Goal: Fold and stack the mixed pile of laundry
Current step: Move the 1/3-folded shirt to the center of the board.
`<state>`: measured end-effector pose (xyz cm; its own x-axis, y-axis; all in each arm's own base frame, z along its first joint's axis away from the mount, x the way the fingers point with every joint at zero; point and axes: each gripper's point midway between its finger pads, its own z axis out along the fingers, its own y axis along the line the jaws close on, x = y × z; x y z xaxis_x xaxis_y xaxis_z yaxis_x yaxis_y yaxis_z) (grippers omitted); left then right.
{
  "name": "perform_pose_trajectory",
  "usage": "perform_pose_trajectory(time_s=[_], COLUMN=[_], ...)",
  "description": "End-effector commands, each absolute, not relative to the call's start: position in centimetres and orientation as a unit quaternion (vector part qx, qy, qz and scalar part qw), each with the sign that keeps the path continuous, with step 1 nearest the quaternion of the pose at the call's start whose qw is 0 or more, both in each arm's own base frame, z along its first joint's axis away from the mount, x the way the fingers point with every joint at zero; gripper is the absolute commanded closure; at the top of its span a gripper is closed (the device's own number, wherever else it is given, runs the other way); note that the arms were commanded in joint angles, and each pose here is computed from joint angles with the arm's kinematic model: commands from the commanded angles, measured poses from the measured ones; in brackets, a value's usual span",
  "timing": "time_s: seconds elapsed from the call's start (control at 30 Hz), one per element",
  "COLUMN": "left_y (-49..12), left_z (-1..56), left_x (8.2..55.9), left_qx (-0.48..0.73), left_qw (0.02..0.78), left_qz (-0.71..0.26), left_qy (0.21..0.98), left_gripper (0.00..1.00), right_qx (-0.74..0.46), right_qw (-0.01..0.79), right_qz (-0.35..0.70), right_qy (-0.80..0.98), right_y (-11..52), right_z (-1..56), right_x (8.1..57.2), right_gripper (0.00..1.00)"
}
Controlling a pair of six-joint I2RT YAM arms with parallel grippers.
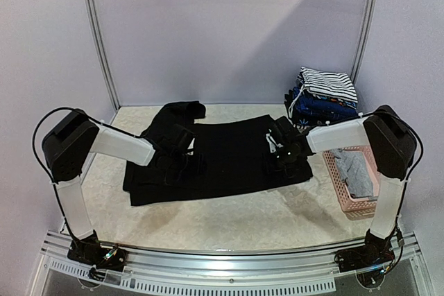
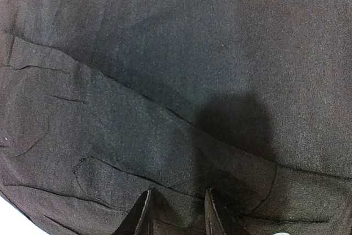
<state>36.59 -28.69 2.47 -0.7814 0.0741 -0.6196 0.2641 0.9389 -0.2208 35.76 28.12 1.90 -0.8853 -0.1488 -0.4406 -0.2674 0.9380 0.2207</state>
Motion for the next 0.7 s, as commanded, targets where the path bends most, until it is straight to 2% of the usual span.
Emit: perform_pose_trajectory(time_s=[0.0, 0.43, 0.53, 0.67], left_y=[-28.0, -25.9, -25.5, -24.6], left_z=[-0.2, -1.2, 0.2, 3.9], left_x=[33.8, 27.7, 26.2, 26.0], left_qx=[0.104, 0.128, 0.128, 0.126], left_qw=[0.285, 0.269, 0.285, 0.316], left_qz=[-0.13, -0.075, -0.078, -0.071], left_qy=[0.944, 0.952, 0.947, 0.938], left_gripper=[0.45, 0.47, 0.47, 0.45], right_qx=[-0.102, -0.097, -0.102, -0.106], right_qw=[0.163, 0.123, 0.134, 0.189], right_qz=[0.11, 0.052, 0.046, 0.047], right_qy=[0.975, 0.986, 0.985, 0.975], right_y=[26.4, 25.1, 24.9, 24.4], right_z=[-0.3, -1.4, 0.5, 4.9], right_x=[32.3, 23.8, 23.0, 24.0], right_gripper=[0.68, 0.66, 0.65, 0.6])
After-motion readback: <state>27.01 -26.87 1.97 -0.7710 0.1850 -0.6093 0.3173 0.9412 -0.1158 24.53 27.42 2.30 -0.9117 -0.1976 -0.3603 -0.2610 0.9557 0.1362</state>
